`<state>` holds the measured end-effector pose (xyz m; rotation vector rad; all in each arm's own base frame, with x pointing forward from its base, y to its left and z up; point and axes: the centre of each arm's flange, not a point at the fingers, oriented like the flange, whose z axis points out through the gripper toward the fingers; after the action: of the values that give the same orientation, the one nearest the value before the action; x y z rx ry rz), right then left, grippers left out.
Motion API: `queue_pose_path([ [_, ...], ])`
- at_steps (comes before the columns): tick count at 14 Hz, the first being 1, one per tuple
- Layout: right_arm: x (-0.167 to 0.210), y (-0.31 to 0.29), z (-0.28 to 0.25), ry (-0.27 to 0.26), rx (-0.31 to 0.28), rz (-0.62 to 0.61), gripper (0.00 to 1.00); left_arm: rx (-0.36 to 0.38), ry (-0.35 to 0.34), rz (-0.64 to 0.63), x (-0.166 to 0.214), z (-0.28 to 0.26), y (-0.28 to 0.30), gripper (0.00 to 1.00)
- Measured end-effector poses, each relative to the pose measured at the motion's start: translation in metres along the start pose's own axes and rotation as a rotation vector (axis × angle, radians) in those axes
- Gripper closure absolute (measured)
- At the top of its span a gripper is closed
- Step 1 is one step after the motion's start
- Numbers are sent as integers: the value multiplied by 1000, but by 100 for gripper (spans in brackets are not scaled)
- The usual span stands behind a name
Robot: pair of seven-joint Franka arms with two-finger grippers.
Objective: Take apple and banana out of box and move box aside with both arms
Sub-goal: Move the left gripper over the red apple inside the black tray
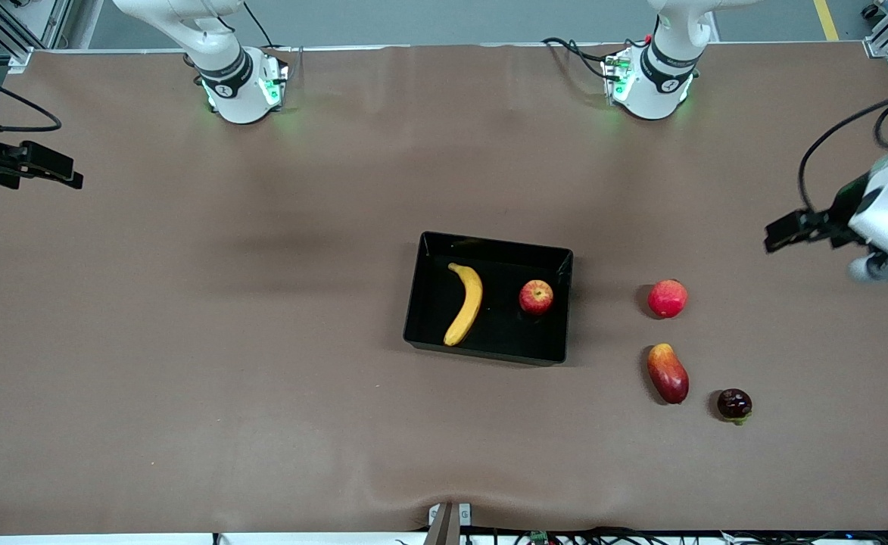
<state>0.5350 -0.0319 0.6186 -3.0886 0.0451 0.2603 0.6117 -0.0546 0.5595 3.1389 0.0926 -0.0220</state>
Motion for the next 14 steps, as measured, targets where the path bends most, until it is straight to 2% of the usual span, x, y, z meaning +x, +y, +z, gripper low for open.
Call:
queue_pose_path([
  [3,0,0,1,-2,0,0,0,-19,1,-111,17,51,72,0],
  [7,1,0,2,-4,0,0,0,-41,-18,-373,22,136,165,0],
  [10,1,0,3,-6,0,0,0,-54,-26,-523,5,199,219,0],
  [14,1,0,5,-10,0,1,0,-8,-80,-656,-25,249,267,0],
])
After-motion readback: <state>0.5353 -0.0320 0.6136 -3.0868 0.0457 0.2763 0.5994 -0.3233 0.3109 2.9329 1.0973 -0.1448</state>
